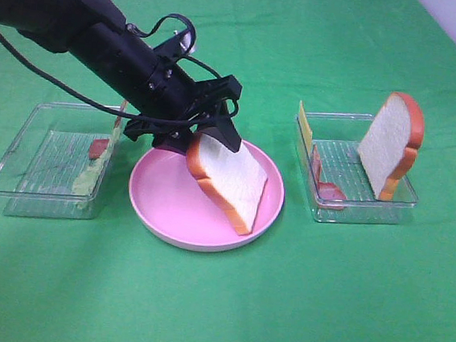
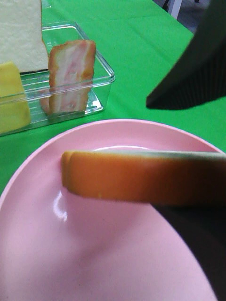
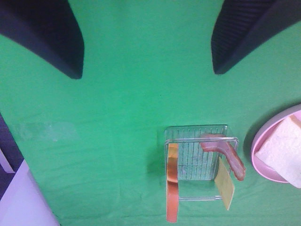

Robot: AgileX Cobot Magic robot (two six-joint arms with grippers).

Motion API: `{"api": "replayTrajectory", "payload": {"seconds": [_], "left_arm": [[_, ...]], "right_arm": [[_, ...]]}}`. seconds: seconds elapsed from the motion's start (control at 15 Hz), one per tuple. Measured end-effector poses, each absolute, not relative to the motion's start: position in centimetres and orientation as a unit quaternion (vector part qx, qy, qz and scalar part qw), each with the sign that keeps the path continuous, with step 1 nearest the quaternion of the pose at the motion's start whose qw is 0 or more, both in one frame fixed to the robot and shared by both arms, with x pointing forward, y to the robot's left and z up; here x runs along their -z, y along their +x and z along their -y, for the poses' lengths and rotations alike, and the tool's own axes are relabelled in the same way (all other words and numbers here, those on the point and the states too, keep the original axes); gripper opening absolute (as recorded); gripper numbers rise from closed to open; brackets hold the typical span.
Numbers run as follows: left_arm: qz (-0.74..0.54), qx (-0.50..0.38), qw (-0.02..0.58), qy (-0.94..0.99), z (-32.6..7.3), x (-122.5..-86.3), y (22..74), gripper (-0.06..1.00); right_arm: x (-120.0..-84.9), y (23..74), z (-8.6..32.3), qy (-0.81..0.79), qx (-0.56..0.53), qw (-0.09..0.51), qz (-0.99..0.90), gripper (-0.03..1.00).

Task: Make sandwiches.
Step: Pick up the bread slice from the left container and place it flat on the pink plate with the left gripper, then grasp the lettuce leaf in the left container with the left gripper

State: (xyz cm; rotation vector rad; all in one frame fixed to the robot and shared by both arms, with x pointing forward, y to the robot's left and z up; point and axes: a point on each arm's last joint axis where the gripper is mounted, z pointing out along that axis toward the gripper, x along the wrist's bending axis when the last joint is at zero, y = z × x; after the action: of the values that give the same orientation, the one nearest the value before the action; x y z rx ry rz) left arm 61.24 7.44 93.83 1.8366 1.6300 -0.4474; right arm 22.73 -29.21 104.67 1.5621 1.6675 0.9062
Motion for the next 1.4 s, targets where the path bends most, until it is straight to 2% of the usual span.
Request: {"api": "replayTrajectory", "payload": {"seconds": [0.13, 0.27, 0.4, 0.47, 0.73, 1.0, 1.27, 1.4], "left_arm": [[-0.606, 0.167, 0.313, 0.712, -7.4, -94.2, 61.4, 0.68], [-0.596, 0.155, 0.296, 0.73, -7.4, -95.2, 61.8, 0.71], [-0.593, 0.127, 0.264, 0.75, -7.6, -96.4, 62.3, 0.72], [-0.59, 0.094, 0.228, 0.769, -7.8, -97.5, 62.5, 0.72], [-0.602, 0.057, 0.203, 0.77, -7.9, -100.3, 63.3, 0.72], [-0.615, 0.003, 0.151, 0.774, -9.1, -103.4, 63.7, 0.72], [-0.631, -0.02, 0.147, 0.761, -9.5, -104.0, 64.0, 0.72], [-0.638, -0.033, 0.127, 0.759, -10.5, -104.1, 62.9, 0.71]], "right_arm": [[-104.7, 22.7, 29.2, 0.599, -0.347, 0.335, -0.639, 0.71], [-104.7, 22.7, 29.2, 0.599, -0.347, 0.335, -0.639, 0.71], [-104.7, 22.7, 29.2, 0.599, -0.347, 0.335, -0.639, 0.71], [-104.7, 22.7, 29.2, 0.599, -0.347, 0.335, -0.639, 0.71], [-104.7, 22.7, 29.2, 0.599, -0.347, 0.335, -0.639, 0.71], [-104.7, 22.7, 29.2, 0.599, -0.347, 0.335, -0.639, 0.71], [-104.7, 22.7, 29.2, 0.599, -0.347, 0.335, -0.639, 0.71], [-104.7, 22.7, 29.2, 0.599, -0.347, 0.335, -0.639, 0.71]]}}
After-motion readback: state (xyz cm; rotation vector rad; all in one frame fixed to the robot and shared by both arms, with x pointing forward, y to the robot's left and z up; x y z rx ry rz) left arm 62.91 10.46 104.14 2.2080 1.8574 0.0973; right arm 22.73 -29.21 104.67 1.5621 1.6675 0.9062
